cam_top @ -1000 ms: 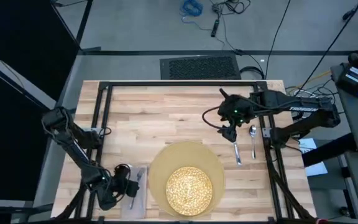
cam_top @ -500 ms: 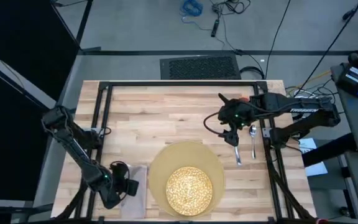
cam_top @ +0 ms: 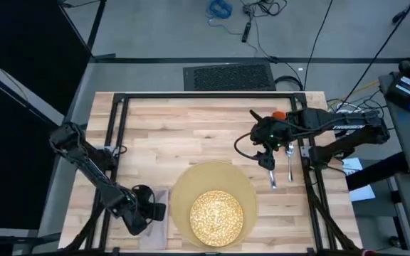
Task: Set table place
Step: Put the fork on the brown table napkin
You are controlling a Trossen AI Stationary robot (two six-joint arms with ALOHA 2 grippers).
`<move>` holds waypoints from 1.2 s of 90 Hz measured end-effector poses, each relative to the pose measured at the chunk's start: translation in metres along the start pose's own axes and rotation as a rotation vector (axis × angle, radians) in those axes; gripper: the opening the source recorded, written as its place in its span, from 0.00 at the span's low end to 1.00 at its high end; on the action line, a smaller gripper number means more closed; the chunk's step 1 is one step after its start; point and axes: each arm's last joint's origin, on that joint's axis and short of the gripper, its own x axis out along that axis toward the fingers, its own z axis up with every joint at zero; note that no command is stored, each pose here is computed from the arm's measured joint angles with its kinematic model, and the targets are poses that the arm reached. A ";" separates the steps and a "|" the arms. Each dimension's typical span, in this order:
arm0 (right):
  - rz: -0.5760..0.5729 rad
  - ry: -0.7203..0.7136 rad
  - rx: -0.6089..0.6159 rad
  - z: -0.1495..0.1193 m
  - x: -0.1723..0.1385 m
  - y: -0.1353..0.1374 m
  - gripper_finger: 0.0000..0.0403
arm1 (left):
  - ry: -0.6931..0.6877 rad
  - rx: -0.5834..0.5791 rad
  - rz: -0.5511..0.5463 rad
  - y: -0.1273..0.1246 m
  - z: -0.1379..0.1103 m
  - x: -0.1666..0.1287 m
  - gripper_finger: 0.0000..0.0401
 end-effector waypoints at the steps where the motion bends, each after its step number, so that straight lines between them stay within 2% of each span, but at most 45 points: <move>1: -0.001 0.002 -0.001 0.000 0.000 0.000 0.69 | -0.005 -0.002 -0.002 -0.001 0.000 0.001 0.00; 11: -0.008 0.028 -0.011 -0.003 0.000 -0.001 0.69 | -0.032 -0.005 0.003 -0.007 -0.002 0.008 0.00; 22: -0.017 0.056 -0.018 -0.005 0.000 -0.002 0.69 | -0.001 0.014 0.038 -0.006 -0.011 0.013 0.00; 49: -0.001 0.076 -0.034 -0.010 0.000 0.007 0.69 | -0.014 0.074 0.140 -0.001 -0.018 -0.001 0.00; 69: 0.018 0.081 -0.021 -0.013 0.000 0.016 0.69 | 0.009 0.060 0.114 -0.005 -0.021 0.002 0.00; 90: 0.024 0.075 -0.022 -0.013 0.000 0.018 0.69 | 0.015 0.064 0.156 -0.002 -0.022 0.010 0.00; 108: 0.023 0.076 -0.022 -0.013 0.000 0.018 0.69 | 0.036 0.036 0.122 -0.009 -0.020 0.013 0.00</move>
